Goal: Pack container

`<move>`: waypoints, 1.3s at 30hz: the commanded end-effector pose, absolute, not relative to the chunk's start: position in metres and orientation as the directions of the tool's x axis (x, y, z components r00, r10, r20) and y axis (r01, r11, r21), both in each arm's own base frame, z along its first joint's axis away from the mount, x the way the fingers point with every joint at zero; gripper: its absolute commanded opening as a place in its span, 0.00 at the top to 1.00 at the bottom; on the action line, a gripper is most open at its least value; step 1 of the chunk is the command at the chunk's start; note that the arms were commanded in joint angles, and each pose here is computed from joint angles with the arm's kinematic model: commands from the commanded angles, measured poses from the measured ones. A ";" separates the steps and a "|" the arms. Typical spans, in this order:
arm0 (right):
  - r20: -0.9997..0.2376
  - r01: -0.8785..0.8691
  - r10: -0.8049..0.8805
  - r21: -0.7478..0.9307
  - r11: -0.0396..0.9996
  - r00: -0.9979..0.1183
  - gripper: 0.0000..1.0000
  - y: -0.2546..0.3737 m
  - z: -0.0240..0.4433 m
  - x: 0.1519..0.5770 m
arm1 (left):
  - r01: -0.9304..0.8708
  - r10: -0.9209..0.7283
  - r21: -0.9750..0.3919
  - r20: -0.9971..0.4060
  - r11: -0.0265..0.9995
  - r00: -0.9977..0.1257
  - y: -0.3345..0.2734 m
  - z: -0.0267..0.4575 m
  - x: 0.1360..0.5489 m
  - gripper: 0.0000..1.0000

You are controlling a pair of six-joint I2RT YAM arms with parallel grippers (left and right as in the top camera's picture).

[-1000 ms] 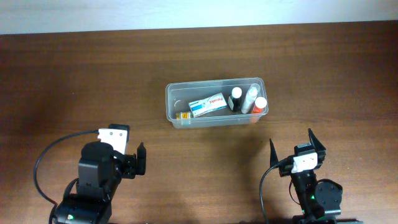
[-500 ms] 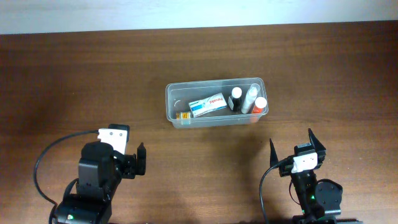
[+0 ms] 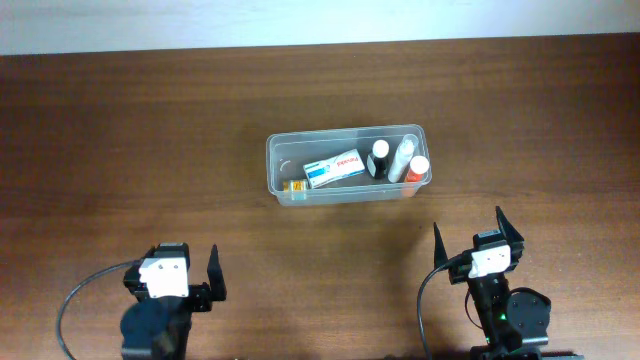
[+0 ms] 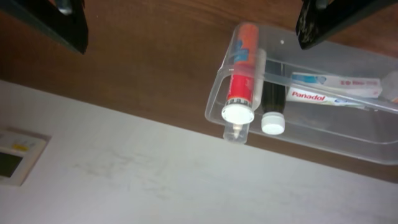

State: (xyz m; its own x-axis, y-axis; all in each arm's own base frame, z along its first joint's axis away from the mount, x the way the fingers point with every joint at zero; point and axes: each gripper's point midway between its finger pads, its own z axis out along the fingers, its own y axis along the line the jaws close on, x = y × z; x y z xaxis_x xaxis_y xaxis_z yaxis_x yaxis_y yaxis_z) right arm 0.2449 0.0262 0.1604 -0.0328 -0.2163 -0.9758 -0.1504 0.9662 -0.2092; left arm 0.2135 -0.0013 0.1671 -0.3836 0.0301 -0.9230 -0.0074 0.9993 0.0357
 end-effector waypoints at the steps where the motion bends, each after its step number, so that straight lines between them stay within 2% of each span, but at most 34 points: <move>1: -0.975 -0.166 -0.222 -0.214 0.963 -0.028 0.02 0.029 0.159 0.244 | -0.035 0.004 0.013 -0.967 0.999 -0.256 0.002 0.165 0.225 0.00; 7: -0.975 -0.166 -0.222 -0.214 0.963 -0.028 0.02 0.029 0.159 0.244 | -0.090 0.004 0.004 -1.000 0.996 -0.001 0.010 0.179 0.246 0.00; 8: -0.975 -0.166 -0.222 -0.214 0.963 -0.028 0.02 0.029 0.159 0.244 | -0.081 0.007 0.006 -1.000 0.997 0.011 0.009 0.178 0.247 0.00; 14: -0.975 -0.166 -0.222 -0.214 0.963 -0.028 0.02 0.029 0.159 0.244 | -0.091 0.008 0.009 -1.000 0.996 -0.006 0.011 0.175 0.246 0.01; 18: -0.975 -0.166 -0.222 -0.214 0.963 -0.028 0.02 0.029 0.159 0.244 | -0.088 0.013 0.021 -0.997 0.996 -0.080 0.010 0.157 0.246 0.01; 39: -0.975 -0.166 -0.222 -0.214 0.963 -0.028 0.02 0.029 0.159 0.244 | -0.087 0.012 0.018 -0.998 0.996 -0.064 0.010 0.160 0.245 0.01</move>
